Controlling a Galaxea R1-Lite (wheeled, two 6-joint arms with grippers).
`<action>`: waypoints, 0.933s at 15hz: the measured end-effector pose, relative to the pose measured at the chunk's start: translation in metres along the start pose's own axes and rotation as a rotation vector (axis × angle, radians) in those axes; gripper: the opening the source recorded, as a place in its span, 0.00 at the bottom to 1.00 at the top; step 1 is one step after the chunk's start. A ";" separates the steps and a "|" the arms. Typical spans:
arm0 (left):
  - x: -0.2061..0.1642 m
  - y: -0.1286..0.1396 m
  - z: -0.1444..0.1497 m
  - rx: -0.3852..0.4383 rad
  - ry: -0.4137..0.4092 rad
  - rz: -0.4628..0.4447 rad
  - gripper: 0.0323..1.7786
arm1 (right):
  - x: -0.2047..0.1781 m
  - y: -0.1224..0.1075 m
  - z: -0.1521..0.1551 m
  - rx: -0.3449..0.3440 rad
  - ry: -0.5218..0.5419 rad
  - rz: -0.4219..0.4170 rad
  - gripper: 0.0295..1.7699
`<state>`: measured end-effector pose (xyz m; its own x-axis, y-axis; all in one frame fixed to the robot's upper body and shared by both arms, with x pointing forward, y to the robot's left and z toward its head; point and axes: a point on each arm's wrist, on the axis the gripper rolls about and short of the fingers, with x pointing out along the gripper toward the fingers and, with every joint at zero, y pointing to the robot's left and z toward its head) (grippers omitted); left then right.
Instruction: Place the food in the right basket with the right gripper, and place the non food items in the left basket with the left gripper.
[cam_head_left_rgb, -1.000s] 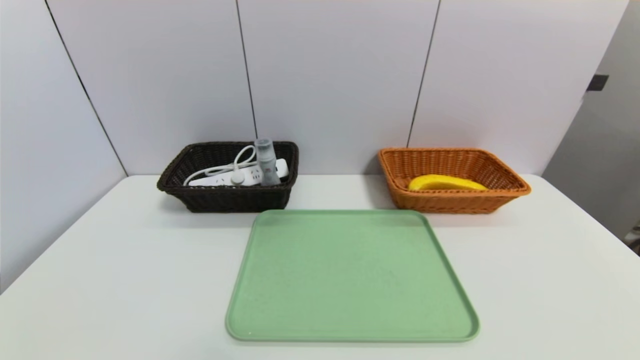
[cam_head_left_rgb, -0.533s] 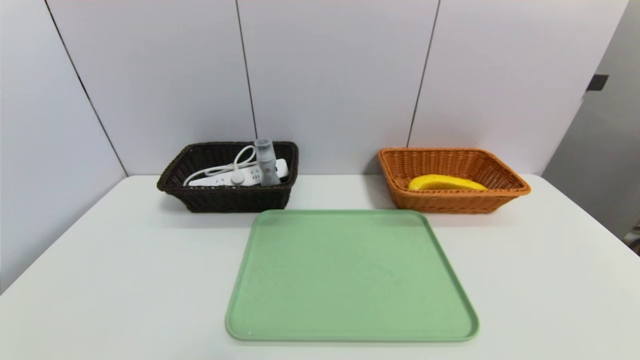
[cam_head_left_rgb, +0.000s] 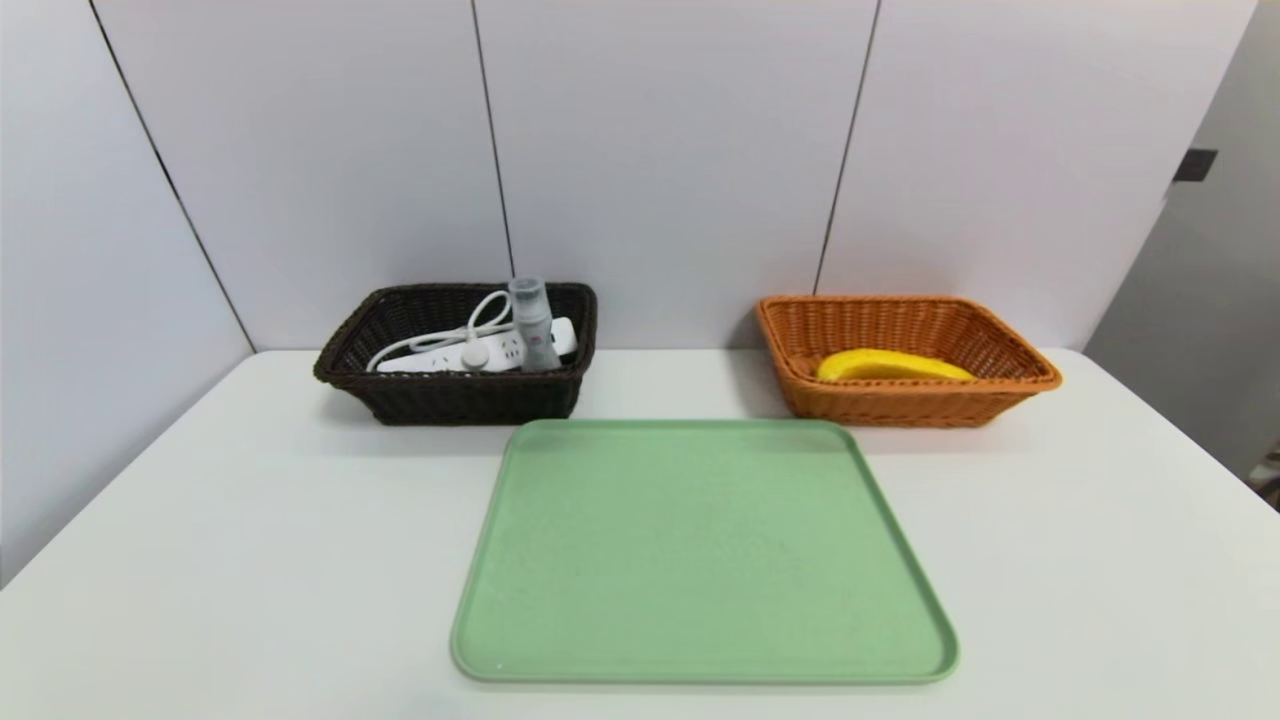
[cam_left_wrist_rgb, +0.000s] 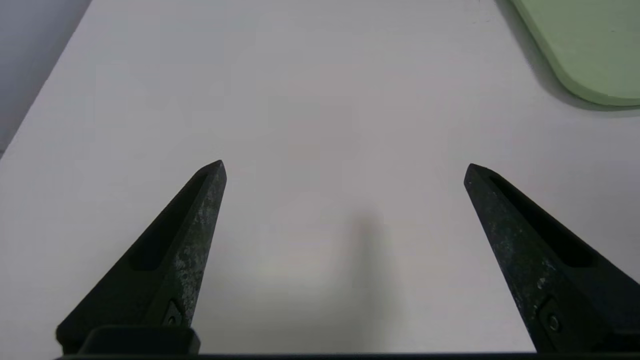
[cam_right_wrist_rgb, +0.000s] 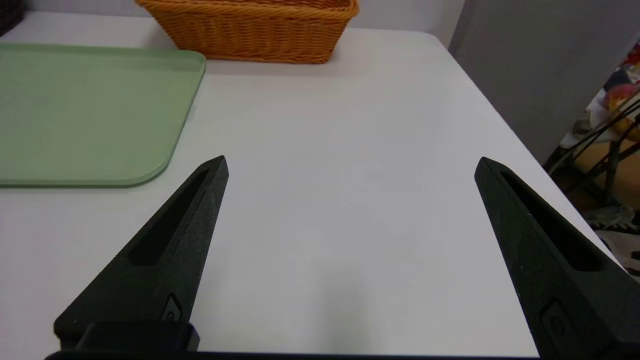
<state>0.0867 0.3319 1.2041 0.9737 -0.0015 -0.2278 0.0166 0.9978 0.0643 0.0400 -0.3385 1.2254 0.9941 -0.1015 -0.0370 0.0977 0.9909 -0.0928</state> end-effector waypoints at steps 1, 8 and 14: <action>0.003 0.000 -0.005 0.014 -0.021 0.021 0.95 | 0.008 0.001 -0.006 -0.009 -0.032 -0.007 0.96; 0.006 0.000 -0.018 0.017 0.038 0.030 0.95 | 0.024 0.005 -0.031 -0.011 -0.026 0.003 0.96; 0.006 0.000 -0.018 0.019 0.037 0.030 0.95 | 0.026 0.009 -0.035 -0.051 -0.020 0.129 0.96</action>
<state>0.0889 0.3328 1.1851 0.9648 0.0308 -0.2613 -0.0075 0.9960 0.0896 0.0646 -0.3357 1.1885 0.9991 0.0289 -0.0319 -0.0331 0.9897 -0.1393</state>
